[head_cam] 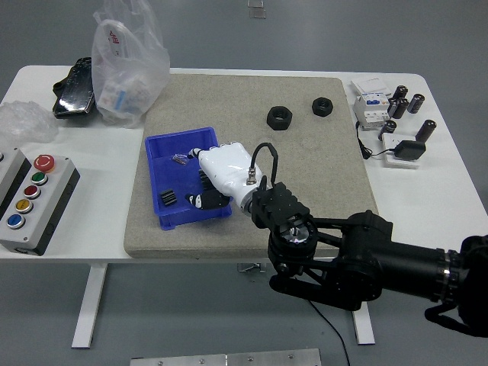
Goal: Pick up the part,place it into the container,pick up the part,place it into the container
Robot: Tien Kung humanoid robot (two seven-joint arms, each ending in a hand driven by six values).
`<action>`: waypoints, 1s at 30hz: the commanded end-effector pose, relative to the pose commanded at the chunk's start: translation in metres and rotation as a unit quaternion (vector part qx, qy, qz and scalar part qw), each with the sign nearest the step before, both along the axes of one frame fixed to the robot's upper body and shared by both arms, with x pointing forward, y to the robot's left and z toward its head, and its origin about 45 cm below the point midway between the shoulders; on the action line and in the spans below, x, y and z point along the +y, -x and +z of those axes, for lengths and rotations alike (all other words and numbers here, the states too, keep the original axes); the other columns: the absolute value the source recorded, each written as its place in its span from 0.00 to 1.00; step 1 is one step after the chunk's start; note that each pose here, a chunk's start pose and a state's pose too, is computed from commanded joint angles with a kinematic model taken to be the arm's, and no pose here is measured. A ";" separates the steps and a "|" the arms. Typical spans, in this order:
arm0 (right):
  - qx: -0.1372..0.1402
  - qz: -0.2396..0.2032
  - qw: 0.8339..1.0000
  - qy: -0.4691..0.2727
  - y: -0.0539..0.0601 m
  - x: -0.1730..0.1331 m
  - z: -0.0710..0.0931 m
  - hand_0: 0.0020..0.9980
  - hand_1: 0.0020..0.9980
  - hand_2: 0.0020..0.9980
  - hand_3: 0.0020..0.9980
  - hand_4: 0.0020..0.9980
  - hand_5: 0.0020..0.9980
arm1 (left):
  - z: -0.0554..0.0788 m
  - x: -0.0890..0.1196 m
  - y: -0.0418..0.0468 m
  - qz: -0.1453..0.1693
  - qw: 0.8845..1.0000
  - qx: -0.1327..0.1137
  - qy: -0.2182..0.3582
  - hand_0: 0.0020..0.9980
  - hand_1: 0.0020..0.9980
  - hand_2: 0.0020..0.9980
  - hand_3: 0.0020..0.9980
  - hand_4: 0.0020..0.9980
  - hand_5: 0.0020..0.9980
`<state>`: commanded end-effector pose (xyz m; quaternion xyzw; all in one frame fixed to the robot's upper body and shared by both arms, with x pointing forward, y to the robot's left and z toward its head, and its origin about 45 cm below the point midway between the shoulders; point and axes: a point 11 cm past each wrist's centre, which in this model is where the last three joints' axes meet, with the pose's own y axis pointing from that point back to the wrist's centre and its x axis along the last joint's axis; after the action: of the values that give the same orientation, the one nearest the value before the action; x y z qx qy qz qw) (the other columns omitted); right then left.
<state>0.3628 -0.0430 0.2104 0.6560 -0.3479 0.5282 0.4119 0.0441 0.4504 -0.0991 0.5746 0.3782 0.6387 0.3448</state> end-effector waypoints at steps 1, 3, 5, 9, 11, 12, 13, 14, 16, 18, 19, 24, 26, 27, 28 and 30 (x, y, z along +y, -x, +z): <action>-0.003 -0.006 1.000 -0.005 -0.002 -0.003 0.003 0.21 0.30 0.25 0.84 0.87 0.53 | 0.000 0.000 0.0000 0.000 1.000 0.000 0.000 0.75 0.65 0.60 0.64 0.69 0.40; -0.012 -0.026 0.999 -0.023 -0.009 -0.013 0.009 0.21 0.30 0.25 0.84 0.87 0.53 | 0.000 0.000 -0.0002 0.000 1.000 0.000 0.000 0.75 0.65 0.60 0.64 0.69 0.40; -0.015 -0.050 0.998 -0.047 -0.014 -0.027 0.011 0.24 0.35 0.36 0.77 0.86 0.53 | 0.000 -0.001 0.0001 0.000 1.000 -0.001 0.001 0.75 0.65 0.60 0.65 0.69 0.40; -0.003 -0.102 0.986 -0.132 -0.020 -0.059 0.013 0.24 0.35 0.36 0.77 0.86 0.53 | -0.001 -0.002 0.0028 0.002 1.000 0.000 0.002 0.75 0.65 0.60 0.65 0.69 0.40; 0.000 -0.120 0.975 -0.184 -0.022 -0.073 0.015 0.59 0.65 0.69 0.74 0.85 0.55 | -0.002 -0.003 0.0046 0.003 1.000 0.002 0.002 0.75 0.65 0.60 0.64 0.68 0.39; 0.000 -0.129 0.968 -0.214 -0.023 -0.081 0.017 0.59 0.65 0.69 0.74 0.85 0.55 | -0.002 -0.003 0.0053 0.004 1.000 0.003 0.003 0.75 0.65 0.60 0.64 0.68 0.39; 0.001 -0.139 0.960 -0.245 -0.023 -0.089 0.018 0.59 0.65 0.69 0.74 0.85 0.55 | -0.002 -0.003 0.0056 0.004 1.000 0.003 0.003 0.75 0.65 0.60 0.64 0.68 0.39; 0.000 -0.145 0.951 -0.272 -0.023 -0.095 0.019 0.59 0.65 0.69 0.74 0.85 0.55 | -0.002 -0.004 0.0058 0.005 1.000 0.003 0.003 0.75 0.65 0.60 0.64 0.68 0.39; -0.005 -0.159 0.932 -0.327 -0.023 -0.111 0.022 0.80 0.74 0.78 0.77 0.86 0.55 | -0.003 -0.005 0.0057 0.005 1.000 0.002 0.004 0.75 0.65 0.60 0.64 0.65 0.37; -0.011 -0.175 0.909 -0.377 -0.022 -0.128 0.023 0.80 0.74 0.78 0.77 0.86 0.55 | -0.003 -0.005 0.0056 0.005 1.000 0.000 0.005 0.75 0.65 0.60 0.64 0.65 0.37; -0.017 -0.185 0.896 -0.403 -0.021 -0.138 0.023 0.80 0.74 0.78 0.77 0.86 0.55 | -0.003 -0.006 0.0054 0.006 1.000 0.000 0.005 0.75 0.65 0.60 0.64 0.65 0.37; -0.030 -0.211 0.847 -0.488 -0.014 -0.176 0.022 0.82 0.76 0.80 0.78 0.86 0.57 | -0.003 -0.006 0.0048 0.006 1.000 -0.002 0.005 0.75 0.65 0.60 0.64 0.65 0.37; -0.038 -0.216 0.829 -0.515 -0.010 -0.189 0.023 0.82 0.76 0.80 0.78 0.86 0.57 | -0.003 -0.006 0.0038 0.005 1.000 -0.003 0.006 0.75 0.65 0.60 0.64 0.65 0.37; -0.044 -0.217 0.820 -0.528 -0.008 -0.195 0.024 0.82 0.76 0.80 0.78 0.86 0.57 | -0.003 -0.005 0.0031 0.005 1.000 -0.004 0.006 0.75 0.65 0.60 0.64 0.65 0.37; -0.051 -0.218 0.811 -0.541 -0.006 -0.201 0.027 0.80 0.76 0.80 0.78 0.86 0.58 | -0.002 -0.005 0.0023 0.004 1.000 -0.004 0.005 0.75 0.65 0.60 0.64 0.65 0.37; -0.064 -0.220 0.794 -0.563 -0.002 -0.214 0.030 0.80 0.76 0.80 0.78 0.86 0.58 | -0.002 -0.004 0.0002 0.002 1.000 -0.007 0.005 0.75 0.65 0.60 0.64 0.65 0.37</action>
<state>0.3650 -0.2568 0.2407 0.6425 -0.7443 0.1745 0.0519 0.0439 0.4462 -0.1010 0.5681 0.3800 0.6412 0.3490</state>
